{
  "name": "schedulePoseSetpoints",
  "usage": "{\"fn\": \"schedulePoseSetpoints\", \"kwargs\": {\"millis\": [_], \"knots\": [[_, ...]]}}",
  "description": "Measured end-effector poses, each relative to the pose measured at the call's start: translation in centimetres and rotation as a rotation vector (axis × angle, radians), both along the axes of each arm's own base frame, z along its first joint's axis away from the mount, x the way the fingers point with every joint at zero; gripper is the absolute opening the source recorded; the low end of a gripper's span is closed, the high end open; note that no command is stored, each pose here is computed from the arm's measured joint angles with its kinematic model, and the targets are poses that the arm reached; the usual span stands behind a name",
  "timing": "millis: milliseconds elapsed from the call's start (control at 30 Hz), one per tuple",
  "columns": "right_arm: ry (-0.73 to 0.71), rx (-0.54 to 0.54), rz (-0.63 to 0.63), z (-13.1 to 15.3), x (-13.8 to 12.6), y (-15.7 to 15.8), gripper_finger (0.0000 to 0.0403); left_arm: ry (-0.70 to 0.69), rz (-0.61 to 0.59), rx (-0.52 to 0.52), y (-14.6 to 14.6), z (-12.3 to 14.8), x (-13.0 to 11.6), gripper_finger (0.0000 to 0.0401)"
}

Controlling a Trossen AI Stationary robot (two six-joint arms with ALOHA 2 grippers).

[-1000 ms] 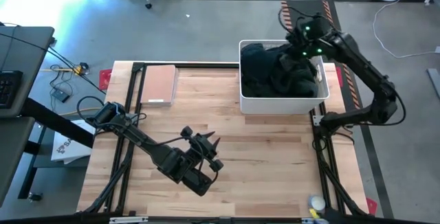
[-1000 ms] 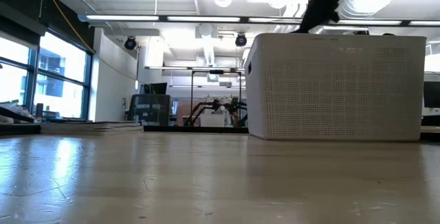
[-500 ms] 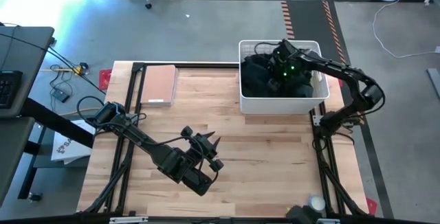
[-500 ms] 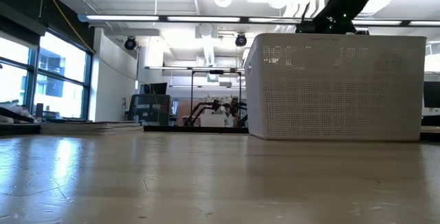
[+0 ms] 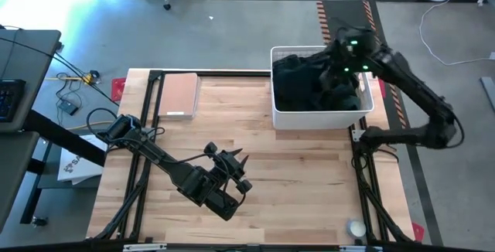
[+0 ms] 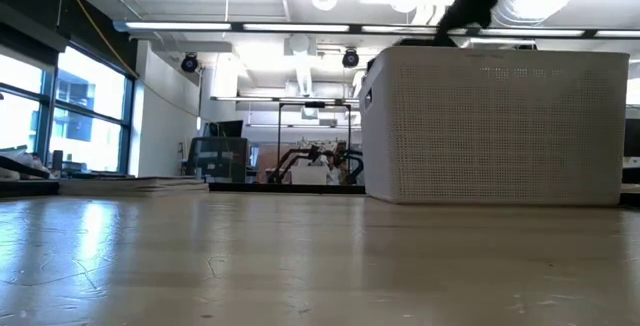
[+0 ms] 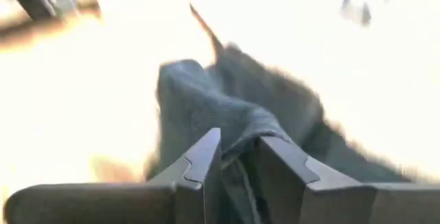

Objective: Sort clothes
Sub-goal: Put the dark blue jeans into the white laundry bin

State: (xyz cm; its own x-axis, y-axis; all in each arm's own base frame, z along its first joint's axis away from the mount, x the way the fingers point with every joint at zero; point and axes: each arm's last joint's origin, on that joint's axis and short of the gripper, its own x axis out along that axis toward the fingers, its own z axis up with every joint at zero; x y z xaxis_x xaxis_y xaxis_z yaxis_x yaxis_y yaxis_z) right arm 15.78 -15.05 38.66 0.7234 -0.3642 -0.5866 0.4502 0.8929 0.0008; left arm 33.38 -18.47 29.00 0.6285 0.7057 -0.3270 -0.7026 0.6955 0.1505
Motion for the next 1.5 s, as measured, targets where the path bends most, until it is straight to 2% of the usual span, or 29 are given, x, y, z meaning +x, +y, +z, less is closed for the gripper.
{"fn": "schedulePoseSetpoints", "kwargs": {"millis": [133,267,500,633,733,833,933,1100,1200,1267,1367,1433,1500], "knots": [[-0.181,-0.036,0.049,-0.3,0.4,-0.1,0.0087,0.000,0.000,0.001,0.0,0.0,0.0,0.0129],[-0.172,0.028,0.042,-3.7,1.9,-1.6,0.0087,0.000,0.000,0.001,0.0,0.0,0.0,0.0129],[0.208,0.115,-0.106,-10.4,2.0,-3.7,0.0087,0.006,-0.004,-0.009,0.0,0.0,0.0,0.0129],[0.391,0.210,-0.105,-13.9,1.6,-4.4,0.0087,0.004,-0.004,-0.011,0.0,0.0,0.1,0.0129],[0.465,0.277,-0.099,-14.8,1.4,-4.5,0.0087,0.001,-0.004,-0.015,0.0,0.0,0.1,0.0129],[0.505,0.301,-0.125,-13.5,1.2,-4.2,0.0087,0.002,-0.004,-0.015,0.0,0.0,0.1,0.0129],[0.511,0.296,-0.161,-10.2,0.7,-3.3,0.0087,0.006,-0.006,-0.010,0.0,0.0,0.1,0.0129],[0.474,0.157,-0.305,-3.1,-1.0,-1.1,0.0087,0.003,-0.008,-0.014,0.0,0.0,0.1,0.0129],[0.362,0.031,-0.366,0.3,-2.0,0.1,0.0087,0.001,-0.007,-0.015,0.0,0.0,0.1,0.0129],[0.239,-0.025,-0.293,1.7,-2.2,0.9,0.0087,0.001,-0.007,-0.015,0.0,0.0,0.1,0.0129],[0.005,-0.024,-0.055,2.5,-1.6,1.4,0.0087,0.001,-0.007,-0.014,0.0,0.0,0.1,0.0129],[-0.128,0.002,0.096,2.1,-0.7,1.3,0.0087,0.002,-0.007,-0.013,0.0,0.0,0.1,0.0129],[-0.219,0.045,0.178,0.8,0.4,0.7,0.0087,0.003,-0.007,-0.012,0.0,0.0,0.1,0.0129]]}}
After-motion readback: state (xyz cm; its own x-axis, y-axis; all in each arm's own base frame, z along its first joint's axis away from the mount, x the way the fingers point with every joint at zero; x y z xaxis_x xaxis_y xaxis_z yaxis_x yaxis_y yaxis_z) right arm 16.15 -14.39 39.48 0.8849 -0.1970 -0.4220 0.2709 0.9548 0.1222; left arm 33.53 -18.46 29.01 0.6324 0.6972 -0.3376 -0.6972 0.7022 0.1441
